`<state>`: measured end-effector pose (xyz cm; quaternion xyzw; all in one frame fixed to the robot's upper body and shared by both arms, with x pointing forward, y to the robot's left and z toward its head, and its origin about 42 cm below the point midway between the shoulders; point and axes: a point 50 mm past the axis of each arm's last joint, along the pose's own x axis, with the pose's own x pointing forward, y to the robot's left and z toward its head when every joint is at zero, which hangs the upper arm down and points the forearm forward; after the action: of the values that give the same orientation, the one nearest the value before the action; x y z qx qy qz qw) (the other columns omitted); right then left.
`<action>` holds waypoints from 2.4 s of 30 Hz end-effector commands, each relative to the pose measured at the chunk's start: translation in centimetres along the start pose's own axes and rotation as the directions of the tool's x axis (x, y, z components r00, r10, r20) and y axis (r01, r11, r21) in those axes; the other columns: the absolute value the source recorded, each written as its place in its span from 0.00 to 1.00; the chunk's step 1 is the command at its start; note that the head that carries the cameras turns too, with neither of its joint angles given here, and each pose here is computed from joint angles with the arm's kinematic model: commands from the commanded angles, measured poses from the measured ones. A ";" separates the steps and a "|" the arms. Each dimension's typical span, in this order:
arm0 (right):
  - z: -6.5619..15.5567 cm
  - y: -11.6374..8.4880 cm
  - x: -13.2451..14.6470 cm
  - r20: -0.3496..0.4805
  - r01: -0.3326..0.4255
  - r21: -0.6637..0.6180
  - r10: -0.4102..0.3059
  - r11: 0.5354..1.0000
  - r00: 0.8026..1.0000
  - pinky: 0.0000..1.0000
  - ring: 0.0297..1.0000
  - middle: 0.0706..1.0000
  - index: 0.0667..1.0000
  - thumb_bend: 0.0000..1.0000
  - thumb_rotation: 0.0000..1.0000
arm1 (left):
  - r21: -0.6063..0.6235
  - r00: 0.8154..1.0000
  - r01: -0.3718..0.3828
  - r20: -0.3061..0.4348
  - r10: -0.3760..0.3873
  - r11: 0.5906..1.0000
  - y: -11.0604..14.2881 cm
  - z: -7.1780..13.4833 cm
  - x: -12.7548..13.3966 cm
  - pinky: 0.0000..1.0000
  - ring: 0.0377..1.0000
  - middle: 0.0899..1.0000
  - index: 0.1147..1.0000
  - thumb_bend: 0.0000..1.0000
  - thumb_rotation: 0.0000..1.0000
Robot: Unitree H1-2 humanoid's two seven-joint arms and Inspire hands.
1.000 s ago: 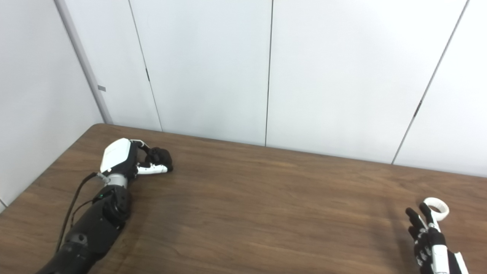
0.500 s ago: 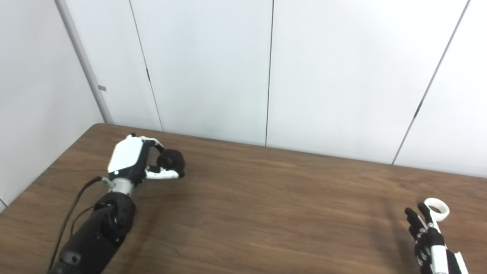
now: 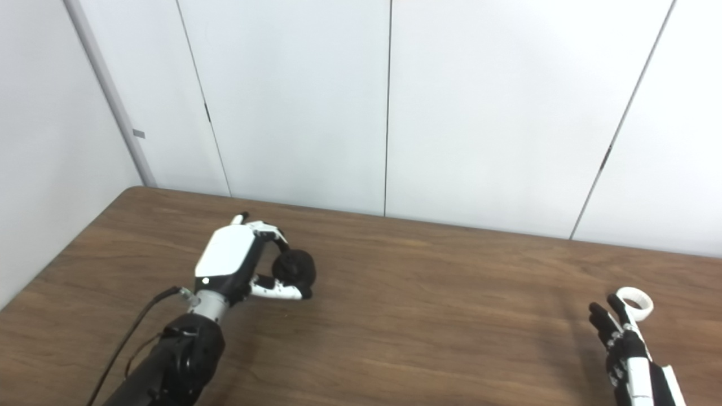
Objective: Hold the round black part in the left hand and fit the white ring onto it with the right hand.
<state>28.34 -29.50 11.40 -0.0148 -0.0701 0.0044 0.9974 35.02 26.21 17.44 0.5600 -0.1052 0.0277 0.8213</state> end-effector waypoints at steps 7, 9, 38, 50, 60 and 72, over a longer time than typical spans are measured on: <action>-1.7 3.7 -2.2 -0.096 0.025 0.076 -0.018 0.997 0.995 1.00 0.93 0.90 0.95 0.60 0.99 | -0.032 0.990 0.027 0.139 -0.022 0.999 0.1 3.7 -1.7 1.00 0.91 0.79 0.42 0.52 0.05; -1.4 4.1 -2.1 -0.095 0.029 0.079 -0.021 0.996 0.995 1.00 0.93 0.90 0.95 0.61 0.98 | -0.042 0.987 0.048 0.154 -0.041 0.998 -0.1 4.3 -2.4 1.00 0.92 0.79 0.42 0.52 0.05; 2.6 7.1 -1.2 -0.084 0.033 0.084 -0.026 0.996 0.996 1.00 0.96 0.91 0.97 0.57 1.00 | -0.102 0.948 0.249 0.228 -0.221 0.963 -6.4 5.3 -9.5 1.00 0.89 0.78 0.42 0.52 0.05; 3.6 6.0 -1.2 -0.088 0.063 0.016 -0.061 0.998 0.994 1.00 0.94 0.89 0.91 0.50 0.92 | -0.099 0.947 0.260 0.218 -0.234 0.960 -7.7 5.7 -11.0 1.00 0.90 0.78 0.42 0.52 0.05; 6.1 3.8 0.4 -0.032 0.082 -0.046 -0.084 0.996 0.996 0.91 0.92 0.90 0.88 0.52 0.61 | -0.099 0.944 0.276 0.216 -0.250 0.956 -8.0 5.9 -11.6 1.00 0.90 0.78 0.42 0.52 0.05; 10.2 -0.7 4.2 0.038 0.185 -0.304 -0.182 0.935 0.983 0.81 0.87 0.88 0.81 0.60 0.54 | -0.082 0.939 0.283 0.227 -0.259 0.956 -7.6 5.5 -11.8 1.00 0.89 0.77 0.42 0.52 0.05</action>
<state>30.38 -29.44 19.90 -0.1493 -0.0400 -0.0895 0.9839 24.95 18.56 11.07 0.5016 -0.1362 -0.1256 0.8450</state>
